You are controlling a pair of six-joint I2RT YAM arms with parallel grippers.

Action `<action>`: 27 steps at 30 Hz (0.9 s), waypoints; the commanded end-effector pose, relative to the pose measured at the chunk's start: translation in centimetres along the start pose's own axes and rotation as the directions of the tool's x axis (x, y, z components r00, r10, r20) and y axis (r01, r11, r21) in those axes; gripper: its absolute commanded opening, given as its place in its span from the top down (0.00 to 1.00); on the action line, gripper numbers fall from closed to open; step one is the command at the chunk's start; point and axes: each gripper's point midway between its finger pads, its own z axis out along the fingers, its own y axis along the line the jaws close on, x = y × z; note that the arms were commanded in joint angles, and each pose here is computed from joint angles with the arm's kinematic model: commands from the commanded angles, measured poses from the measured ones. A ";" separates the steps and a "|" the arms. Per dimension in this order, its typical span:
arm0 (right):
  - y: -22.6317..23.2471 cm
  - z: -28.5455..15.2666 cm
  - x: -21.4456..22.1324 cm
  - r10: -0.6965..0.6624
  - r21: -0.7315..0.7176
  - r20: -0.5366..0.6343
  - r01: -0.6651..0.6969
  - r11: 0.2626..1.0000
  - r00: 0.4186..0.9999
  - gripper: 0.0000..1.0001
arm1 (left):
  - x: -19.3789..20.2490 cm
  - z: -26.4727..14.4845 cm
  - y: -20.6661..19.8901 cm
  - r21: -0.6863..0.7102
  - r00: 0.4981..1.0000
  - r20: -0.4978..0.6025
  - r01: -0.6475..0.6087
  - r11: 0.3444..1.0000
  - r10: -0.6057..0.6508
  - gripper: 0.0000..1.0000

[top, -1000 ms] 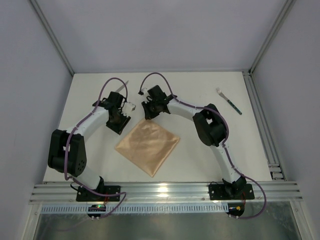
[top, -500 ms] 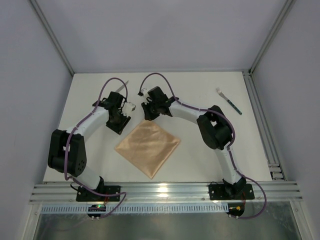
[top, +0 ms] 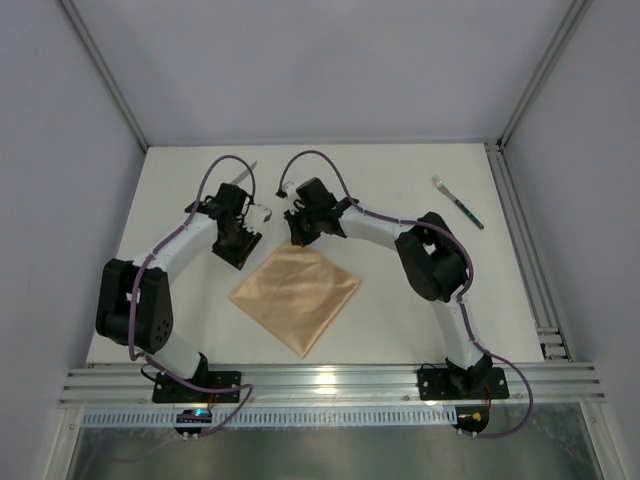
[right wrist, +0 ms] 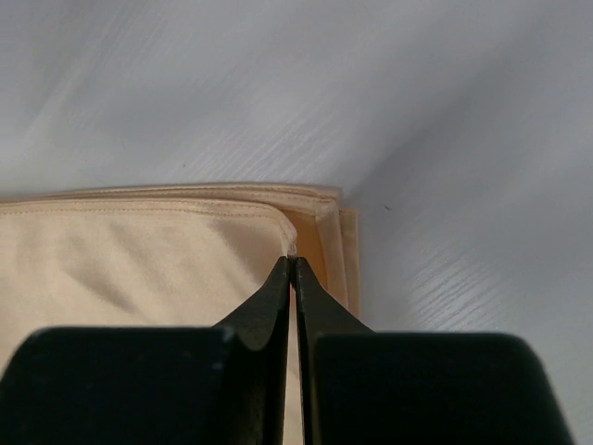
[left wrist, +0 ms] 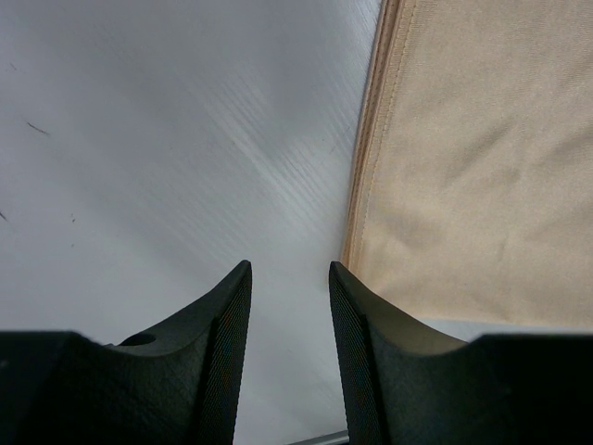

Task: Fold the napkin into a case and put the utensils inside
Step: Pick up the top corner of the square-folded napkin from the center of the board, then fold the top corner of the square-folded napkin at the center of the board.

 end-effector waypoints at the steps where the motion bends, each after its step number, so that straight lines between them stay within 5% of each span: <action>1: 3.0 -3.3 -3.9 -0.065 -0.052 0.119 0.071 0.996 0.991 0.96 | -0.2 -0.8 -0.2 0.021 1.000 0.022 0.001 1.000 -0.001 0.58; 14: 8.7 -6.7 2.6 -0.092 -0.135 0.081 0.103 0.985 0.992 0.96 | 0.2 -2.2 0.2 0.012 0.999 0.045 0.028 1.000 -0.029 0.58; 27: 16.9 -10.2 11.1 -0.203 -0.409 -0.005 0.183 0.894 0.979 0.96 | 1.9 -3.4 0.0 -0.014 0.998 0.059 0.032 0.999 -0.031 0.58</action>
